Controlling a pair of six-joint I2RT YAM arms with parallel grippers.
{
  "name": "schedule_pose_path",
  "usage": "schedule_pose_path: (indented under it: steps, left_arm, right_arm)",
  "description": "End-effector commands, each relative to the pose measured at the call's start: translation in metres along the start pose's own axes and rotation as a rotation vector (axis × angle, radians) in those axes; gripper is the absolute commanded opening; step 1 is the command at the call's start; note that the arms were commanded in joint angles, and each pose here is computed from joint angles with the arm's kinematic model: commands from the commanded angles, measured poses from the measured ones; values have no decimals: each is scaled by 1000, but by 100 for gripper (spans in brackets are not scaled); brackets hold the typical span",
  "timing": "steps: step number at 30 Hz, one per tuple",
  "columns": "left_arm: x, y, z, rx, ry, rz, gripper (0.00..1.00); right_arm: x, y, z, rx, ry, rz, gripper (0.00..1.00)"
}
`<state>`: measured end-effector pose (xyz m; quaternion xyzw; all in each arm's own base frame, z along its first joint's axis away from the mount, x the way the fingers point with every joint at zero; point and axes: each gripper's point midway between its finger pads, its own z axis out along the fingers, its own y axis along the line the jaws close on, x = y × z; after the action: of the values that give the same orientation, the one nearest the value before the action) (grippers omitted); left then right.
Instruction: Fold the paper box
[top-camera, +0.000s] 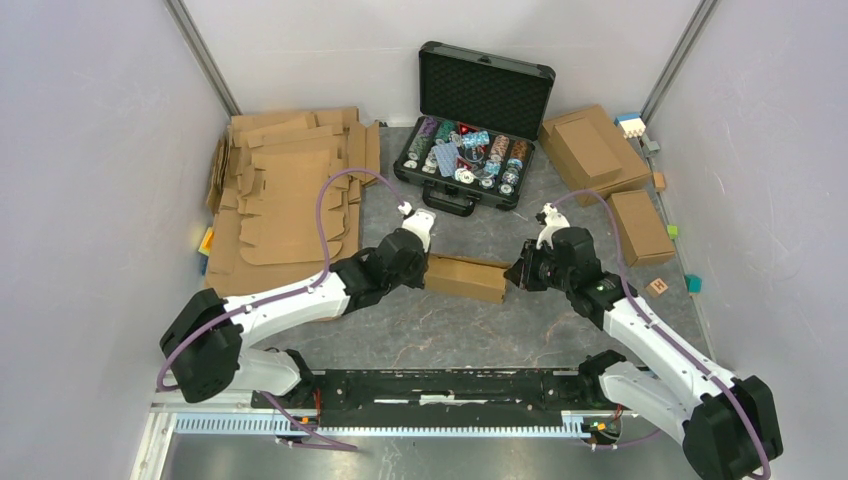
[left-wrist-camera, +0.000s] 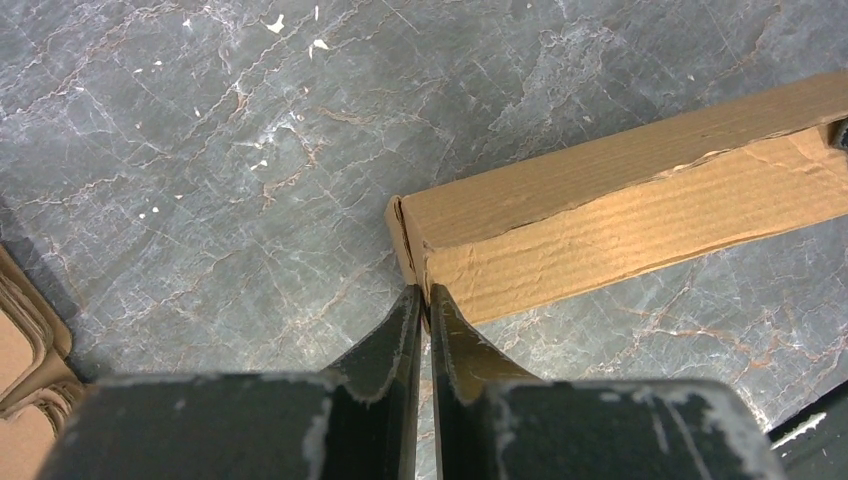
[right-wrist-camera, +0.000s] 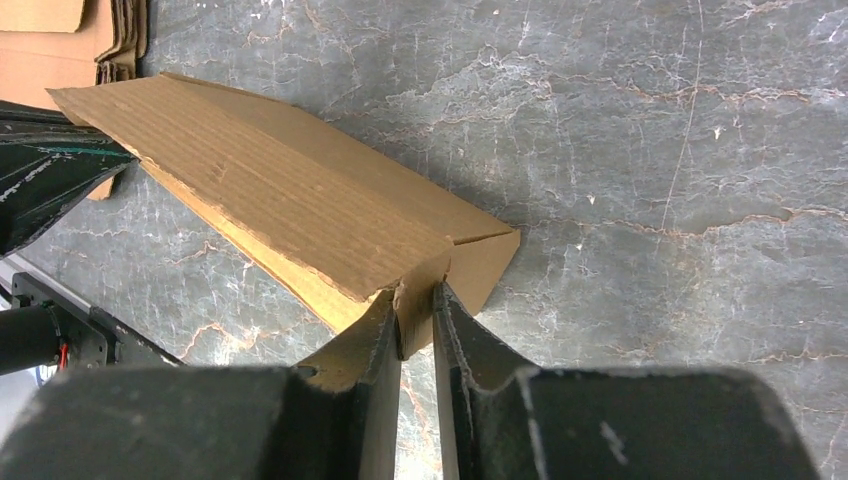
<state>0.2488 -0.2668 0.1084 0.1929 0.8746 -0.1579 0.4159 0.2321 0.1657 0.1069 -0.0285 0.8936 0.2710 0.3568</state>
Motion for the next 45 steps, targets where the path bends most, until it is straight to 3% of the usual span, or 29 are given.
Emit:
schedule_pose_path:
  steps: [1, 11, 28, 31, 35, 38, 41, 45]
  left_arm:
    - [-8, -2, 2, -17, -5, 22, 14]
    - [-16, -4, -4, -14, -34, 5, 38]
    - [-37, -12, -5, -10, -48, -25, 38]
    - [-38, -9, -4, -25, -41, -27, 34]
    - [-35, -9, -1, -28, -24, -27, 28]
    - [-32, -11, 3, -23, -7, -27, 28]
    - [-28, -11, 7, -28, 7, -24, 39]
    - [-25, -12, 11, -32, 13, -22, 32]
  right_arm:
    - [-24, 12, -8, -18, -49, -2, 21]
    - [-27, 5, -10, 53, -20, 8, 32]
    - [-25, -3, -14, 98, -4, -28, 33]
    - [-26, -6, -15, 115, -7, -33, 28]
    - [-29, -1, -15, 97, -4, -33, 1]
    - [-32, 4, -15, 80, 0, -27, 0]
    - [-34, 8, -14, 65, 6, -25, 0]
    - [-33, 9, -14, 61, 22, -22, 2]
